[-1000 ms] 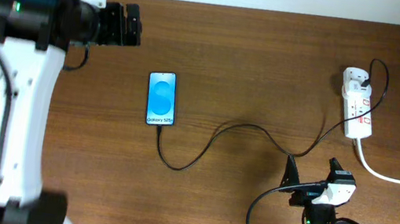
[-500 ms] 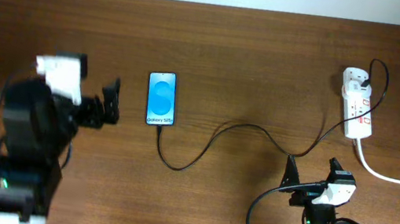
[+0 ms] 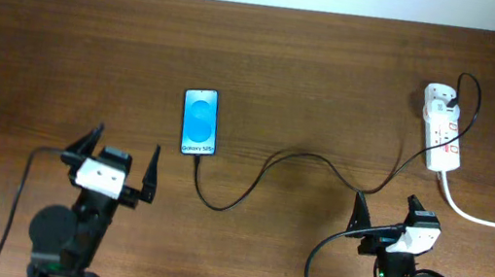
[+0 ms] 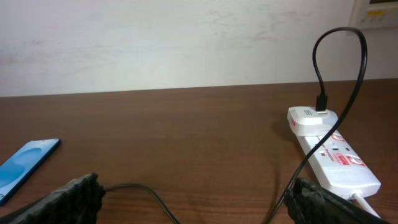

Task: Plug charger to phone and switch on socket

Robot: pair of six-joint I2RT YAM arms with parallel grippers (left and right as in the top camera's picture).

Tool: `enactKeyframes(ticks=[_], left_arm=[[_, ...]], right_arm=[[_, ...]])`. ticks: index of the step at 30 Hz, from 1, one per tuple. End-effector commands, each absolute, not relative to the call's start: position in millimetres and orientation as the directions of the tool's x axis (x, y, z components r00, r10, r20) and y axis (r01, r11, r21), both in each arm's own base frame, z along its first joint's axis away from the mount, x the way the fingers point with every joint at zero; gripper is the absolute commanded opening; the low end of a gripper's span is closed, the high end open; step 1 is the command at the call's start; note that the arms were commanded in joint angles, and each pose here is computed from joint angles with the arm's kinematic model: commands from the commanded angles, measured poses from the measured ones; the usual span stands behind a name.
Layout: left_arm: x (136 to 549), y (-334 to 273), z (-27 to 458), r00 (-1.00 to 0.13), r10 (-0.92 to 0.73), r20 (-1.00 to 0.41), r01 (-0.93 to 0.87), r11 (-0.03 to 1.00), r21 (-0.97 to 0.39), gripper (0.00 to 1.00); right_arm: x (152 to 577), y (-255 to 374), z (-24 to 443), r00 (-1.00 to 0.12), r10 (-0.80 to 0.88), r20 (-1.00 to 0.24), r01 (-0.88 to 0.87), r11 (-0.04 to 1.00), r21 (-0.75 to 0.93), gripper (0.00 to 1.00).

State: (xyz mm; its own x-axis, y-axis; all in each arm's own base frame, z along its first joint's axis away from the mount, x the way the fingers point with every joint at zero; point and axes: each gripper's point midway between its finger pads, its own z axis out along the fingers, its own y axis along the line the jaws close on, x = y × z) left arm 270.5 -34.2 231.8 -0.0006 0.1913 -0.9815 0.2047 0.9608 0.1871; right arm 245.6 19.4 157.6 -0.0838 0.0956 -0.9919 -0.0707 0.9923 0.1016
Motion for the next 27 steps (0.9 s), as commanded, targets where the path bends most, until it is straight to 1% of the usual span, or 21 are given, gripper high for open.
enactKeyframes(ticks=[1,6,11,14,18,27], left_arm=[[261.8,-27.0,213.6,0.025,0.236,-0.971,0.160,0.958,0.237,1.00],[256.3,-20.6,195.5,0.034,0.239,-0.970,0.119,0.963,0.241,1.00],[252.5,-20.9,180.0,0.045,0.273,-0.961,0.118,0.954,0.277,1.00],[249.3,-20.9,173.1,0.021,0.278,-0.960,0.124,0.952,0.278,1.00],[244.9,-20.5,157.2,-0.038,0.279,-0.960,0.139,0.952,0.271,0.99],[244.8,-21.1,159.6,-0.028,0.279,-0.960,0.139,0.952,0.273,0.99]], right_arm=[[245.3,19.4,156.0,-0.085,0.099,-0.991,-0.074,0.992,0.105,0.98],[245.3,19.4,156.0,-0.085,0.099,-0.991,-0.073,0.992,0.105,0.98],[245.3,19.4,156.0,-0.085,0.099,-0.991,-0.074,0.992,0.105,0.98],[245.3,19.4,156.0,-0.085,0.099,-0.991,-0.074,0.992,0.105,0.98],[245.3,19.4,156.0,-0.085,0.099,-0.991,-0.074,0.992,0.105,0.98],[245.3,19.4,156.0,-0.085,0.099,-0.991,-0.074,0.992,0.105,0.98]])
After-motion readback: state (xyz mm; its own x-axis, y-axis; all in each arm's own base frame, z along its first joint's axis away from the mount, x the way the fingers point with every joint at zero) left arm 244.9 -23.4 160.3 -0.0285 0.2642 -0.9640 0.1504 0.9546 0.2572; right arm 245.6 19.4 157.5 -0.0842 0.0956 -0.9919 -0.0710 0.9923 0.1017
